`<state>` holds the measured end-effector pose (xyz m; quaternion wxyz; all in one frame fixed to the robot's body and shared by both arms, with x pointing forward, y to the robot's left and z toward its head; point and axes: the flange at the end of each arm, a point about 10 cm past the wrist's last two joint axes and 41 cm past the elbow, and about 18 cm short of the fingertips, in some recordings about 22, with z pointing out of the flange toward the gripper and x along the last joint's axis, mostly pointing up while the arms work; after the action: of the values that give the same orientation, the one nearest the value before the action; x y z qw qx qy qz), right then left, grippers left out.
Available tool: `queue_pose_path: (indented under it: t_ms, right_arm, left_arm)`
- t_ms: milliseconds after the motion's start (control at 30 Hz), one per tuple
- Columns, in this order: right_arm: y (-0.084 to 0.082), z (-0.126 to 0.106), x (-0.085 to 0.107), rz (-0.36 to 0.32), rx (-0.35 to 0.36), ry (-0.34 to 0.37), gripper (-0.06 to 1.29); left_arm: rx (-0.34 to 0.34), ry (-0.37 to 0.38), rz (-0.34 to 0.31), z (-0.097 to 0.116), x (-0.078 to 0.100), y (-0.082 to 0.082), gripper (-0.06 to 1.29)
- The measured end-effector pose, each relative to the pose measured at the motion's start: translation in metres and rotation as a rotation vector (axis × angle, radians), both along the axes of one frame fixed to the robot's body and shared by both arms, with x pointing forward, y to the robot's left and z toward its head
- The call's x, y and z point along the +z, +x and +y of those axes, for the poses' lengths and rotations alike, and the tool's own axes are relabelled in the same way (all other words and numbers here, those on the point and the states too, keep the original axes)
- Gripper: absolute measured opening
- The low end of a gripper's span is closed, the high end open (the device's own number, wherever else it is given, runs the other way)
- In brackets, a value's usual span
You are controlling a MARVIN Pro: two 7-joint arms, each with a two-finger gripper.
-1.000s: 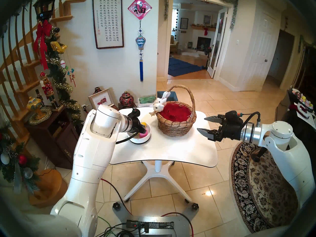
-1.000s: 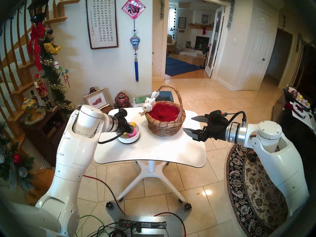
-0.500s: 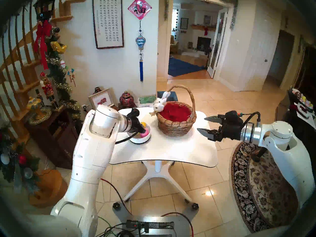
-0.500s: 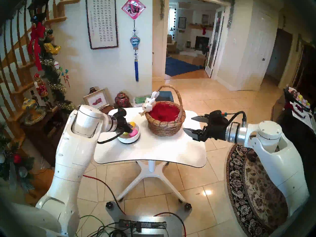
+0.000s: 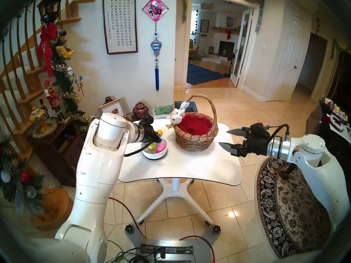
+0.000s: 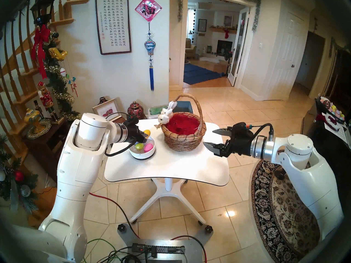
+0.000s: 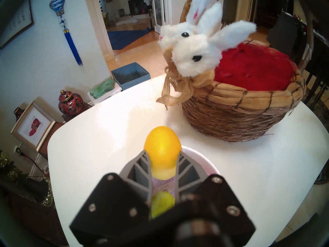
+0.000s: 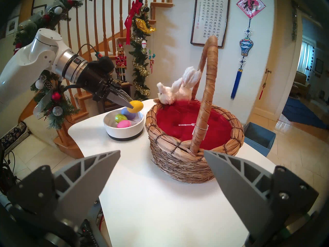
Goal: Put easter egg into basket
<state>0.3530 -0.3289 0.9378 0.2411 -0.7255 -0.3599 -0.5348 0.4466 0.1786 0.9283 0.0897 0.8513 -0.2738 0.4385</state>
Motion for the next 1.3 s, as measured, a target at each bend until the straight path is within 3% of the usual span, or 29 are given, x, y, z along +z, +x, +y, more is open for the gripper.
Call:
queue_pose_path:
  t_ms: [533, 800, 1300]
  right_arm:
    - [0.000, 0.000, 0.000, 0.000, 0.000, 0.000, 1.22]
    - [0.000, 0.000, 0.000, 0.000, 0.000, 0.001, 1.22]
    - [0.000, 0.000, 0.000, 0.000, 0.000, 0.001, 1.22]
  left_arm:
    - [-0.118, -0.057, -0.084, -0.009, 0.036, -0.024, 0.15]
    - [-0.178, -0.057, -0.089, -0.019, 0.041, -0.032, 0.15]
    - [-0.267, -0.073, -0.092, -0.048, 0.048, -0.031, 0.16]
